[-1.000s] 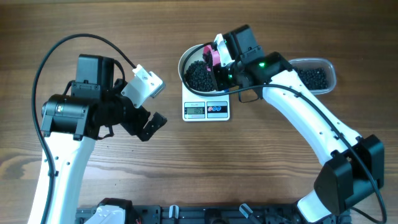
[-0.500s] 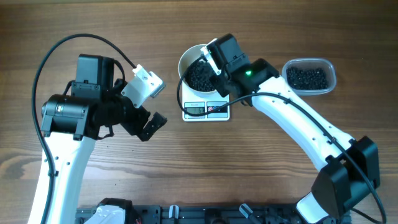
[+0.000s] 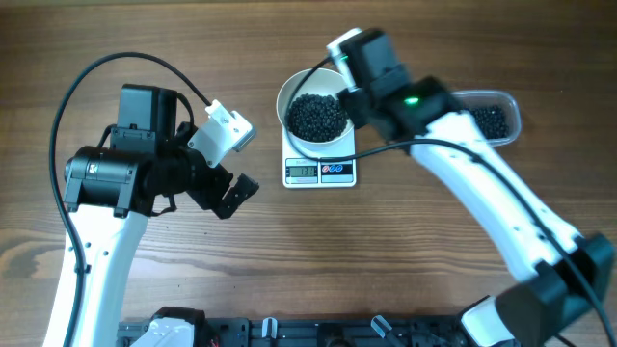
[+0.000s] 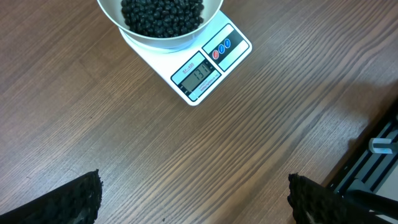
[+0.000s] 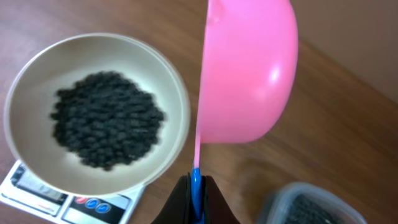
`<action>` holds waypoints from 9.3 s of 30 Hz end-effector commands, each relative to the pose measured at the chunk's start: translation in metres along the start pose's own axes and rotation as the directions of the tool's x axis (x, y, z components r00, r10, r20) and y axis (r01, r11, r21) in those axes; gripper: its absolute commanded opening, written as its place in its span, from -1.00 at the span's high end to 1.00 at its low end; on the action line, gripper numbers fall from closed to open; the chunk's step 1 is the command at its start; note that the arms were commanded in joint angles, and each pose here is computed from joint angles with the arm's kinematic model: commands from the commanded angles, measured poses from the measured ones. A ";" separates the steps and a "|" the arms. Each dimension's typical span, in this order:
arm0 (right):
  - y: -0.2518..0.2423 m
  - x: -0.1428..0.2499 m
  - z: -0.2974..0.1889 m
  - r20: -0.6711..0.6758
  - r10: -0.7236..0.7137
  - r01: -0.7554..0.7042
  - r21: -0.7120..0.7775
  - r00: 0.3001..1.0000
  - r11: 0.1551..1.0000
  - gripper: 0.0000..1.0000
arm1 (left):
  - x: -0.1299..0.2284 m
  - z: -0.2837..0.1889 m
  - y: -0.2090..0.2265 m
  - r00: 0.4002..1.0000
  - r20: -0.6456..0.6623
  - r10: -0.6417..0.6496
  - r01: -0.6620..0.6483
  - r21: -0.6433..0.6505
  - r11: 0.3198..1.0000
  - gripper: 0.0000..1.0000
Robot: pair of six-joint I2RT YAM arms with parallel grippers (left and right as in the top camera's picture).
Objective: Scoop item into bowl and weigh 150g on scale
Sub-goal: 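Dip the scoop back into the bean tub with the right gripper, then carry the scoop to the bowl and tilt it to pour, then hold the scoop over the bowl, shaking small amounts of beans in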
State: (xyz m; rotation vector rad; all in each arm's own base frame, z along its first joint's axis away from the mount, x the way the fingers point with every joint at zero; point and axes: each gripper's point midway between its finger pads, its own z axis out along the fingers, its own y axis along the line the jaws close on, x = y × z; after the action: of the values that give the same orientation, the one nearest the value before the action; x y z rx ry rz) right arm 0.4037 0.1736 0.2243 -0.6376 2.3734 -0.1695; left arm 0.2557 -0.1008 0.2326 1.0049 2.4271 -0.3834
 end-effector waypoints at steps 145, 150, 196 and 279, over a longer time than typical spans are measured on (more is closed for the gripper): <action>0.057 0.013 0.019 -0.099 0.223 -0.244 -0.409 0.970 0.879 0.92 | 0.001 -0.002 0.000 1.000 0.004 0.016 -0.016 -0.004 1.000 -1.00; 0.066 0.006 0.016 -0.084 0.233 -0.245 -0.460 0.969 0.854 0.91 | 0.001 -0.002 0.000 1.000 0.004 0.016 -0.016 -0.004 1.000 -1.00; 0.068 0.001 0.019 -0.083 0.258 -0.264 -0.497 0.963 0.827 0.91 | 0.001 -0.002 0.000 1.000 0.004 0.016 -0.016 -0.004 1.000 -1.00; 0.073 -0.008 0.030 -0.061 0.251 -0.244 -0.542 0.966 0.804 0.91 | 0.001 -0.002 0.000 1.000 0.004 0.016 -0.016 -0.004 1.000 -1.00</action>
State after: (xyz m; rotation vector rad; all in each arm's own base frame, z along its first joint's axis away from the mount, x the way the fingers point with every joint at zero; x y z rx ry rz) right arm 0.3973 0.2287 0.1747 -0.5741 2.5014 0.5405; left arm 0.2557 -0.1008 0.2325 1.0049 2.4271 -0.3834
